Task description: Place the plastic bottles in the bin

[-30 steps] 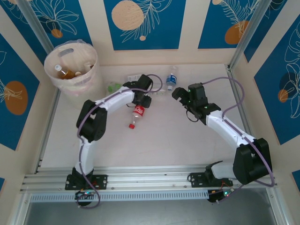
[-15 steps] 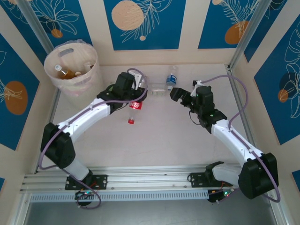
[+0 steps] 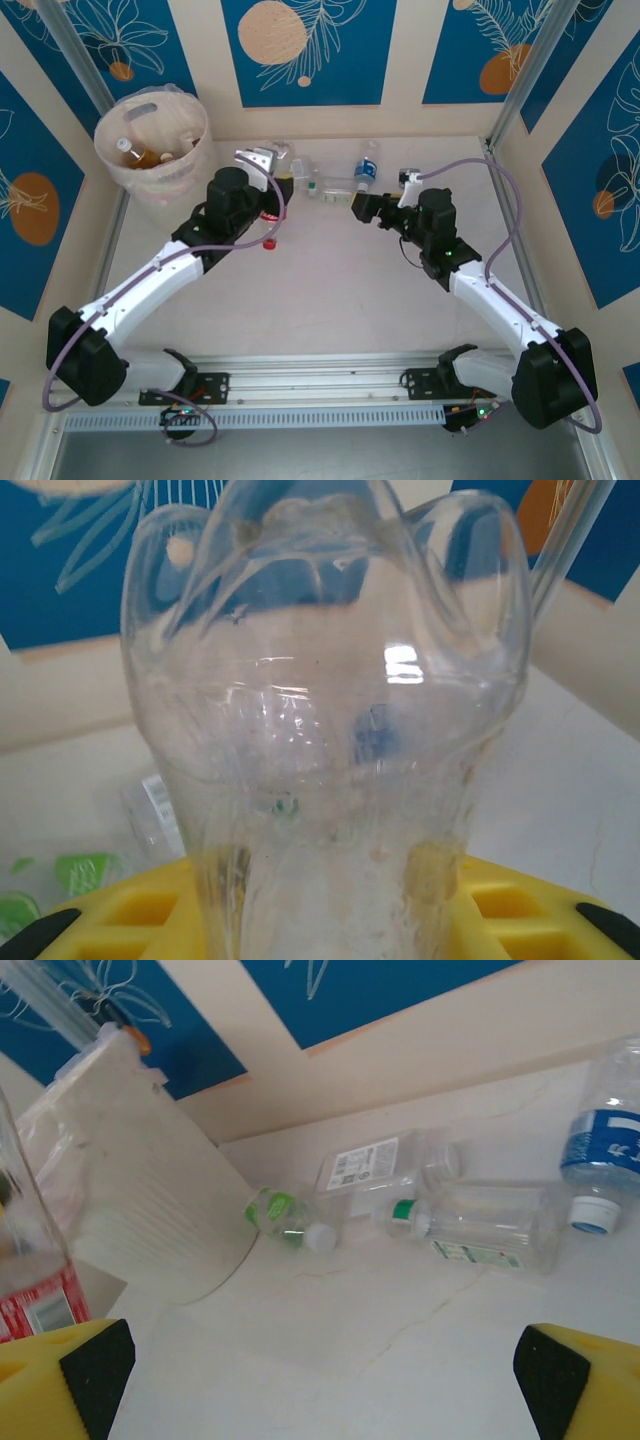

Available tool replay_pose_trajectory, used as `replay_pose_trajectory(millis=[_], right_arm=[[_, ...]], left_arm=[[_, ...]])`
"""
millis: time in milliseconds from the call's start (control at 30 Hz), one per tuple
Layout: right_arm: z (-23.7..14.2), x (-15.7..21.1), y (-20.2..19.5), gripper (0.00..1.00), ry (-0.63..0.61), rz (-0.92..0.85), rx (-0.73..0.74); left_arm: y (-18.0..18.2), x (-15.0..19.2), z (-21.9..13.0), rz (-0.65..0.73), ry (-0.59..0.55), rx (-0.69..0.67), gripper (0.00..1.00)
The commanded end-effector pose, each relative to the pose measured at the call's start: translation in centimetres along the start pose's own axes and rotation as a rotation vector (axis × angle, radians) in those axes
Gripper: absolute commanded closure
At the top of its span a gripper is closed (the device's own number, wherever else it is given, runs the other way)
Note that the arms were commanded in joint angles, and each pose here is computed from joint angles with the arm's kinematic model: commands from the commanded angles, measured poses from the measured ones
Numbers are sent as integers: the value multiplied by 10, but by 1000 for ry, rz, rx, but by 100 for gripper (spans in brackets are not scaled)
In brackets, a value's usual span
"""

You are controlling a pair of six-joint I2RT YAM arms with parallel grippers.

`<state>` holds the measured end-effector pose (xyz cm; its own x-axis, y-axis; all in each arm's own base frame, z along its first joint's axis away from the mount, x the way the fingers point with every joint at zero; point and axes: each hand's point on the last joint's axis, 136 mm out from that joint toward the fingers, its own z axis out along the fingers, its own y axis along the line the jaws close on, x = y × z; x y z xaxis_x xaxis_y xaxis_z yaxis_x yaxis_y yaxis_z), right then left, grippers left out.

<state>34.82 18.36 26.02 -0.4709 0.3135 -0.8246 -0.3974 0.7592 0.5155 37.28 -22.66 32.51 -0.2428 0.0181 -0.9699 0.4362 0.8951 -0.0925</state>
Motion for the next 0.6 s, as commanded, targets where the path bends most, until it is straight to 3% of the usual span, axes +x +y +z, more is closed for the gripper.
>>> replay_pose_trajectory(millis=[0, 267, 400, 567], right_arm=[[-3, -13, 21, 0, -75, -125, -61], [2, -15, 35, 0, -70, -158, -83], [5, -13, 38, 0, -63, -155, -91], [8, -13, 41, 0, -56, -160, -96]], left_arm=[[13, -59, -26, 45, -221, -60, 100], [28, -151, -94, 141, -573, -148, 100], [46, -178, -109, 204, -662, -266, 100], [100, -209, -121, 206, -739, -450, 100]])
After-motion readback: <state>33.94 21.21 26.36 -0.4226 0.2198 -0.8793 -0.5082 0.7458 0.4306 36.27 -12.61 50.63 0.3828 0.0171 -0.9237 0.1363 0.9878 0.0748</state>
